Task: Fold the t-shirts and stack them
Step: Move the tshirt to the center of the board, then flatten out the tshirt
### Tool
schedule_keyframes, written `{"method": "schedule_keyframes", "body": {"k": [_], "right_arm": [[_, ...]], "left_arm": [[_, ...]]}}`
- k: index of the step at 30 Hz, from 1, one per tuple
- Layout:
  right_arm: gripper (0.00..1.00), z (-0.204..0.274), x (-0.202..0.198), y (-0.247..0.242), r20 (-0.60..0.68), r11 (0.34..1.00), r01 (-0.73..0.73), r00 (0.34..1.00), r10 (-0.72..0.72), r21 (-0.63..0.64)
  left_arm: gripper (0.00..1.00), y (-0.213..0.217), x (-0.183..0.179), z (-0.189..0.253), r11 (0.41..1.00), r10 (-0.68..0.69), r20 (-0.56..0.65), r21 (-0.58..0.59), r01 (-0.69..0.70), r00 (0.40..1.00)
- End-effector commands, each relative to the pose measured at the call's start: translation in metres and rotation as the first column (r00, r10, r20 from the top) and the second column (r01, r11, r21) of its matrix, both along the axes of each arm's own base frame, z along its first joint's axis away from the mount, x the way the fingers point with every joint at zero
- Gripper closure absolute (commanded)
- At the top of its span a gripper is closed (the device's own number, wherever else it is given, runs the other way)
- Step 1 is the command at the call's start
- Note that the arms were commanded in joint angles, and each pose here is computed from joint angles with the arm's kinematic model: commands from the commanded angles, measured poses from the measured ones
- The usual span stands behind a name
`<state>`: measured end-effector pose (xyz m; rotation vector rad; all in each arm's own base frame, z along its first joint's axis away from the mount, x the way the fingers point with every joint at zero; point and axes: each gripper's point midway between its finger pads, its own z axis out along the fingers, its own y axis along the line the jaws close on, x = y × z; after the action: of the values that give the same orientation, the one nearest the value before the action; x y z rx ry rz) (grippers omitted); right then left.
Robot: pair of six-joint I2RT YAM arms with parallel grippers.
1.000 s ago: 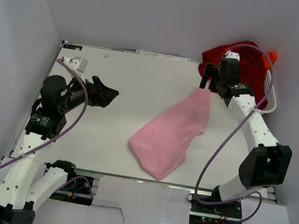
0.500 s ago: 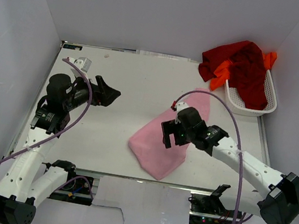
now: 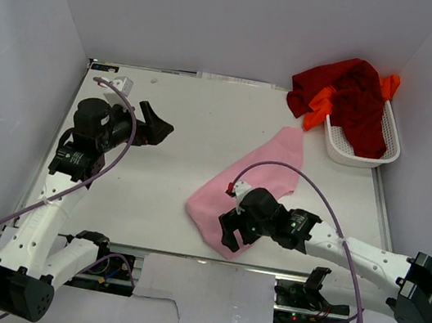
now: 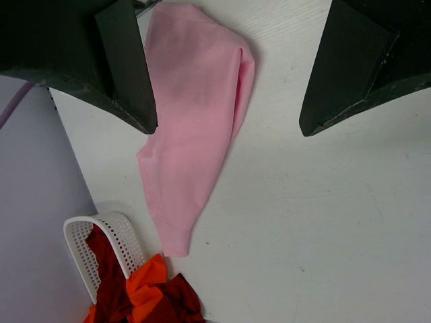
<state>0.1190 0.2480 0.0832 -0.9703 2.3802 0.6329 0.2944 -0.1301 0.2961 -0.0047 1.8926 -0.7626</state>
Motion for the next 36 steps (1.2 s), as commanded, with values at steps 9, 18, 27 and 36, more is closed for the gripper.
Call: {"method": "schedule_keyframes", "body": {"k": [9, 18, 27, 36], "right_arm": [[0.12, -0.014, -0.047, 0.034, 0.029, 0.983, -0.178, 0.983, 0.179, -0.034], [0.18, -0.040, -0.043, 0.037, 0.052, 0.980, -0.160, 0.984, 0.168, -0.121], [0.64, -0.050, -0.028, 0.038, 0.099, 0.977, -0.111, 0.986, 0.131, -0.182], [0.92, -0.034, -0.027, 0.043, 0.103, 0.981, -0.106, 0.987, 0.123, -0.160]], "left_arm": [[0.03, 0.006, 0.010, 0.001, 0.998, 0.055, -0.044, -0.007, -0.055, 0.998], [0.03, 0.007, 0.012, 0.000, 0.998, 0.059, -0.043, 0.006, -0.059, 0.997], [0.03, 0.006, 0.013, -0.001, 0.999, 0.052, -0.048, 0.011, -0.051, 0.998], [0.03, 0.006, 0.014, -0.003, 0.999, 0.051, -0.050, 0.015, -0.050, 0.997]]}}
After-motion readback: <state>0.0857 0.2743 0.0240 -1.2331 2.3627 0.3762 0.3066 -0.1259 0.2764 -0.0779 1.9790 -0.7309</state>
